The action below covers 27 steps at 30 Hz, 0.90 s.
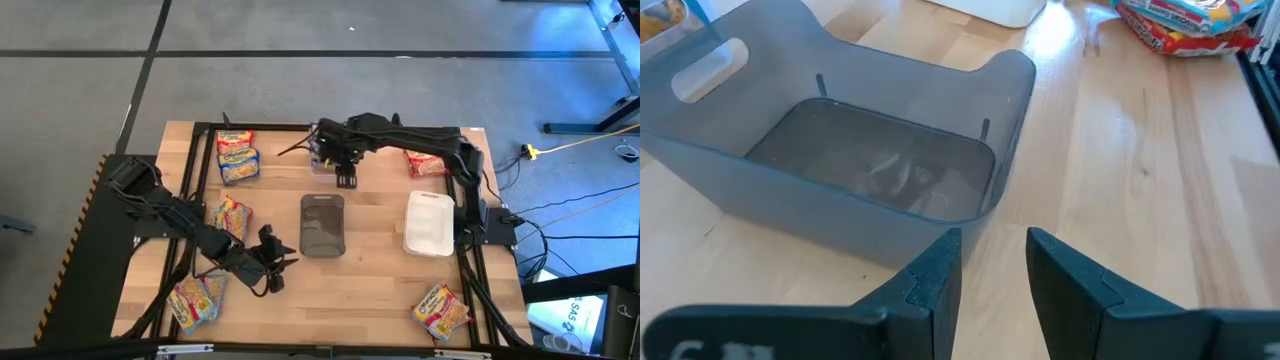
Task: Sort Maruchan noodles
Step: Put the blue noodle pack into the transparent bin
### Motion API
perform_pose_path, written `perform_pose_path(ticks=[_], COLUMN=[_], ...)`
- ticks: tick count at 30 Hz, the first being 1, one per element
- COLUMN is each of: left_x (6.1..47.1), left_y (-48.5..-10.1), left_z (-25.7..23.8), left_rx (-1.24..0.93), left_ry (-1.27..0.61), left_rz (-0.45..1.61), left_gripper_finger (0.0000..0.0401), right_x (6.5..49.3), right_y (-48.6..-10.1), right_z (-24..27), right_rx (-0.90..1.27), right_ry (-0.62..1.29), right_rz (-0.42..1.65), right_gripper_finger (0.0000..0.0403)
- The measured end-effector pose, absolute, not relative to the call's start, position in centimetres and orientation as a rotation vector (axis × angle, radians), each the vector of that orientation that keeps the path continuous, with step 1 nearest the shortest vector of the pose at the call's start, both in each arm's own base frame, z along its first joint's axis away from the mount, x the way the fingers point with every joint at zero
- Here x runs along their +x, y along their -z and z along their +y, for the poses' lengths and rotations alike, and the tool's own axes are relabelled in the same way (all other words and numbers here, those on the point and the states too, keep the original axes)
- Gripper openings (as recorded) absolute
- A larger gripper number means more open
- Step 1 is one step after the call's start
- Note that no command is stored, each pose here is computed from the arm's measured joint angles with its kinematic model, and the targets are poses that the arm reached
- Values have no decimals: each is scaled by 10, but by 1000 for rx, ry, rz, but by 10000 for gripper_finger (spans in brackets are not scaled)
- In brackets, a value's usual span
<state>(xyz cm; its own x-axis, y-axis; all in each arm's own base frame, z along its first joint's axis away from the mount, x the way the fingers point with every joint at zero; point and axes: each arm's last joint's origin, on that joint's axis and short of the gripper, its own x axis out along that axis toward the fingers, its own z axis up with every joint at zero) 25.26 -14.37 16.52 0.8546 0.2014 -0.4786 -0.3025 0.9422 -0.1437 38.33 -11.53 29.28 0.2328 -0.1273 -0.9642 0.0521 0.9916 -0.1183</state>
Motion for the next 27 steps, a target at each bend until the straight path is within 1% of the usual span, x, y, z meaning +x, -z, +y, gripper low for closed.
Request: perform_pose_path(ticks=[4, 6, 9, 13, 15, 17, 20, 24, 27], left_x=[257, 260, 265, 268, 266, 259, 249, 237, 226], left_y=[-165, -165, -173, -204, -219, -234, -249, -254, -252], left_z=[-136, -131, -121, -99, -85, -69, -43, -9, 19], left_rx=[-211, -195, -148, -128, -135, -158, -212, -246, -277], left_ry=[-298, -299, -290, -326, -385, -463, -594, -744, -886], left_rz=[473, 482, 533, 629, 683, 741, 805, 880, 943], left_gripper_finger=[108, 108, 108, 108, 108, 108, 108, 108, 108], right_x=[357, 341, 318, 290, 280, 276, 269, 264, 261], right_y=[-295, -291, -281, -266, -257, -249, -233, -217, -207], right_z=[-96, -82, -60, -34, -23, -11, 6, 16, 17], right_rx=[-48, -52, -61, -66, -47, -15, -37, -90, -96], right_ry=[198, 232, 264, 285, 280, 236, 154, 102, 95], right_rz=[1325, 1290, 1196, 987, 848, 689, 549, 487, 496], right_gripper_finger=[166, 166, 166, 166, 166, 166, 166, 166, 166])
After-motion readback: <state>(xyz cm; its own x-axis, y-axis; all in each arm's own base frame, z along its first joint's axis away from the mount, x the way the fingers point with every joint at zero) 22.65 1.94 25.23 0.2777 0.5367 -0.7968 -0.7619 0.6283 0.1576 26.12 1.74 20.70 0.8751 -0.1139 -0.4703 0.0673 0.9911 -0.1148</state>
